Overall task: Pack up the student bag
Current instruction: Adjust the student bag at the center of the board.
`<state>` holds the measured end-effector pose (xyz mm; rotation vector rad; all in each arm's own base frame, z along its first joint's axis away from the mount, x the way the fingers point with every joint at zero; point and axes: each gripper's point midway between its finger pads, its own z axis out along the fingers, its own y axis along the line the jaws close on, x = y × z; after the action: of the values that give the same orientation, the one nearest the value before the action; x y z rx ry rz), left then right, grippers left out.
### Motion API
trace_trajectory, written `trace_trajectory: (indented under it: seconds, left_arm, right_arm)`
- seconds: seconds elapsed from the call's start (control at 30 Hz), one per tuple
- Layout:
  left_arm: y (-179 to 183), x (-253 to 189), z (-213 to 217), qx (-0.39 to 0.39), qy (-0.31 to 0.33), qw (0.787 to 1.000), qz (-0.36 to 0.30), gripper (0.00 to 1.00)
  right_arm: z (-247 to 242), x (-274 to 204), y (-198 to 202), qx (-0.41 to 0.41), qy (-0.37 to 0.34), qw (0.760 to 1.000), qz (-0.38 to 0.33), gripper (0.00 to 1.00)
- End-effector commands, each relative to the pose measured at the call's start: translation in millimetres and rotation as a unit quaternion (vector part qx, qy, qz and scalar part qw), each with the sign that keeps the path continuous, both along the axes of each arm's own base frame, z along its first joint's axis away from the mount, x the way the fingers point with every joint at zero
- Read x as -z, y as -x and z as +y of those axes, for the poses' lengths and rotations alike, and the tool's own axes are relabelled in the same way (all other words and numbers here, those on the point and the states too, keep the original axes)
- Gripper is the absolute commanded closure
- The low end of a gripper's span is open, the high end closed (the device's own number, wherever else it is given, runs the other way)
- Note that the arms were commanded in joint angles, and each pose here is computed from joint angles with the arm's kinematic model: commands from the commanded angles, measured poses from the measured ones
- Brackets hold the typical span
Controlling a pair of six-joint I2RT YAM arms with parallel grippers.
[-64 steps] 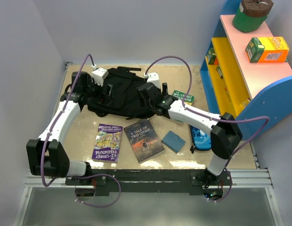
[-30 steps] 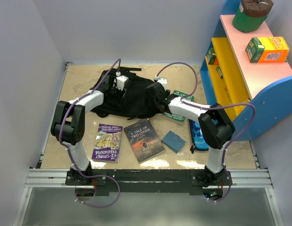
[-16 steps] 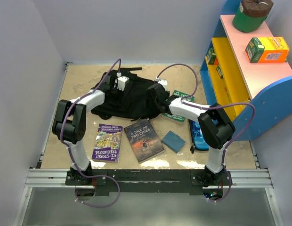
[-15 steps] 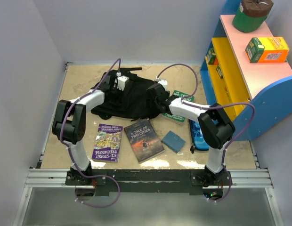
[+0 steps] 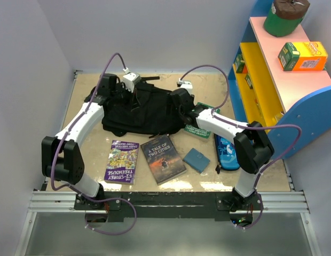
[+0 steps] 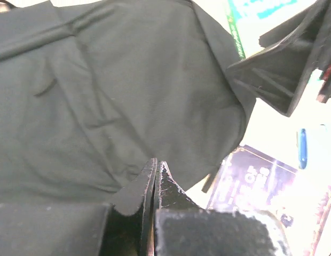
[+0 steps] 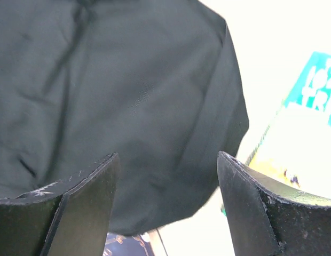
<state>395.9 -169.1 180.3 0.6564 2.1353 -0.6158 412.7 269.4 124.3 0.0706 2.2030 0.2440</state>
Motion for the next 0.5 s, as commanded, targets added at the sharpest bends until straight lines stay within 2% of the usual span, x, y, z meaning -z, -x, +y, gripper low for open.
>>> trace_trajectory:
  seconds: [0.0,0.03,0.07,0.1,0.17,0.2,0.23,0.33,0.47]
  left_arm:
    - [-24.1,-5.8,28.2,-0.057,-0.013,0.998,-0.012,0.97]
    - [-38.0,-6.4,43.1,-0.095,-0.031,0.995,-0.025,0.92]
    - [-55.5,-18.6,50.1,-0.116,-0.030,0.991,-0.054,0.69]
    - [-68.8,-11.6,61.2,-0.134,-0.039,0.989,-0.053,0.44]
    - [-93.9,-24.5,72.9,-0.158,-0.057,0.983,-0.069,0.32]
    - [-104.8,-4.1,78.6,-0.162,-0.065,0.984,-0.043,0.26]
    - [-110.5,-0.6,80.0,-0.163,-0.064,0.984,-0.033,0.25]
    - [-123.2,9.4,90.4,-0.183,-0.068,0.981,-0.020,0.24]
    - [-119.9,33.7,110.6,-0.222,-0.082,0.972,-0.017,0.23]
  right_arm:
    - [14.9,-34.1,-29.6,0.000,-0.006,0.999,-0.053,0.23]
    - [20.0,-32.7,-32.6,-0.003,-0.008,0.999,-0.053,0.23]
    - [26.1,-28.6,-35.2,-0.011,-0.013,0.999,-0.050,0.23]
    - [33.6,-32.1,-40.1,-0.014,-0.022,0.998,-0.057,0.23]
    - [48.4,-16.6,-43.0,-0.026,-0.021,0.998,-0.051,0.23]
    - [57.9,-21.0,-46.4,-0.031,-0.028,0.997,-0.059,0.23]
    - [69.1,-6.0,-45.0,-0.040,-0.021,0.998,-0.051,0.23]
    - [100.2,-6.4,-46.4,-0.063,-0.026,0.996,-0.057,0.23]
    - [131.2,0.4,-54.9,-0.081,-0.038,0.994,-0.061,0.23]
